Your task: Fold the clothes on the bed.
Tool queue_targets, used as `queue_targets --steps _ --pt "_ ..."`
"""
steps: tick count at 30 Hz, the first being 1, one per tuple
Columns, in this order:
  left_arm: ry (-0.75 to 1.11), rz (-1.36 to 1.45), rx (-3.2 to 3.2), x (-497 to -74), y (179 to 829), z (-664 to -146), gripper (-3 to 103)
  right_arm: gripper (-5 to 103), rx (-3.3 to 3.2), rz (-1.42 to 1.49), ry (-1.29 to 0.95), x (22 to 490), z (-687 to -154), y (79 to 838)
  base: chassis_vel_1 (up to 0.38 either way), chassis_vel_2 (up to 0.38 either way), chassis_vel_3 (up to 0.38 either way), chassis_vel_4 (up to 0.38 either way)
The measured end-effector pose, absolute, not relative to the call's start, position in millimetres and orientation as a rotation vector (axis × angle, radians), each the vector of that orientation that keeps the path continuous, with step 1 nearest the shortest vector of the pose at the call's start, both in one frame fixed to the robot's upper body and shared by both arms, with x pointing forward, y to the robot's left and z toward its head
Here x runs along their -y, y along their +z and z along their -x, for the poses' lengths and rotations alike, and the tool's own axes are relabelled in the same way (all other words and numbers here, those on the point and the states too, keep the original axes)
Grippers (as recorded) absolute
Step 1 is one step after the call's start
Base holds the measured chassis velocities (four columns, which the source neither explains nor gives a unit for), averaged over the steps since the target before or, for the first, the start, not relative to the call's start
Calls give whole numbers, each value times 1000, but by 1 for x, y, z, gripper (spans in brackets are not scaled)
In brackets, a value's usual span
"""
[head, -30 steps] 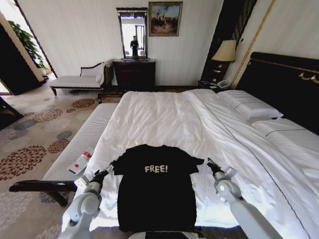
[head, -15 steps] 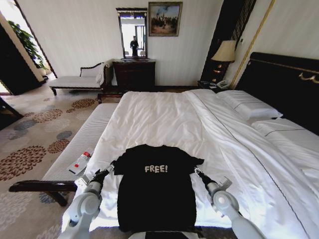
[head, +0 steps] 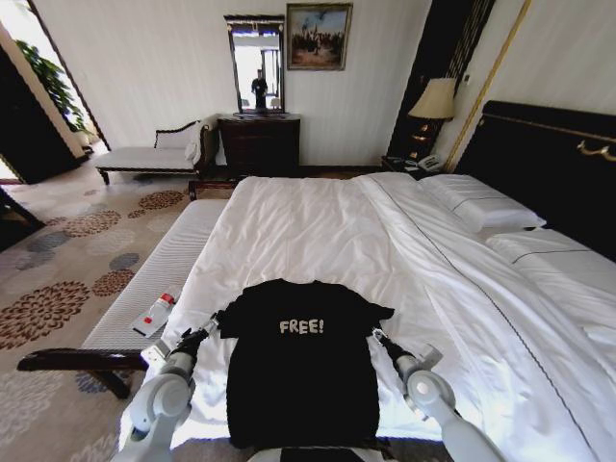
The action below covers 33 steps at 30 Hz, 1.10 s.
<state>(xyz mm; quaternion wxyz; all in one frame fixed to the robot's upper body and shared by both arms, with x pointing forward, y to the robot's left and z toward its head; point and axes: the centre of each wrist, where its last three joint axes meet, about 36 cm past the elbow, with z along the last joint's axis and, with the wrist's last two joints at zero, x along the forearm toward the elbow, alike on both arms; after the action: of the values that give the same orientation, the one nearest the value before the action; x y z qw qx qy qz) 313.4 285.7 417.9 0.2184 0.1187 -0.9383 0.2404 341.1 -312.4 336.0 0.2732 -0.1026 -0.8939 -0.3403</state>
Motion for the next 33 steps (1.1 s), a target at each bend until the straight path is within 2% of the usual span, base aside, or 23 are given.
queue_targets --steps 1,6,8,10,13,33 --pt "667 -328 2598 -285 418 -314 100 39 2406 276 -915 313 -341 336 0 0 0 0" --pt "670 -328 2597 -285 418 -315 100 28 2409 275 -913 314 -341 337 0 0 0 0" --pt "671 -330 2597 -284 417 -315 100 17 2412 275 -910 314 -341 336 0 0 0 0" --pt "672 -330 2596 -284 417 -314 100 17 2412 275 -909 314 -341 336 0 0 0 0" --pt "673 -335 2593 -283 417 -313 100 1 2416 277 -896 315 -339 336 0 0 0 0" --pt "694 -325 2608 -278 425 -307 100 0 2417 341 -796 322 -302 349 0 0 0 0"
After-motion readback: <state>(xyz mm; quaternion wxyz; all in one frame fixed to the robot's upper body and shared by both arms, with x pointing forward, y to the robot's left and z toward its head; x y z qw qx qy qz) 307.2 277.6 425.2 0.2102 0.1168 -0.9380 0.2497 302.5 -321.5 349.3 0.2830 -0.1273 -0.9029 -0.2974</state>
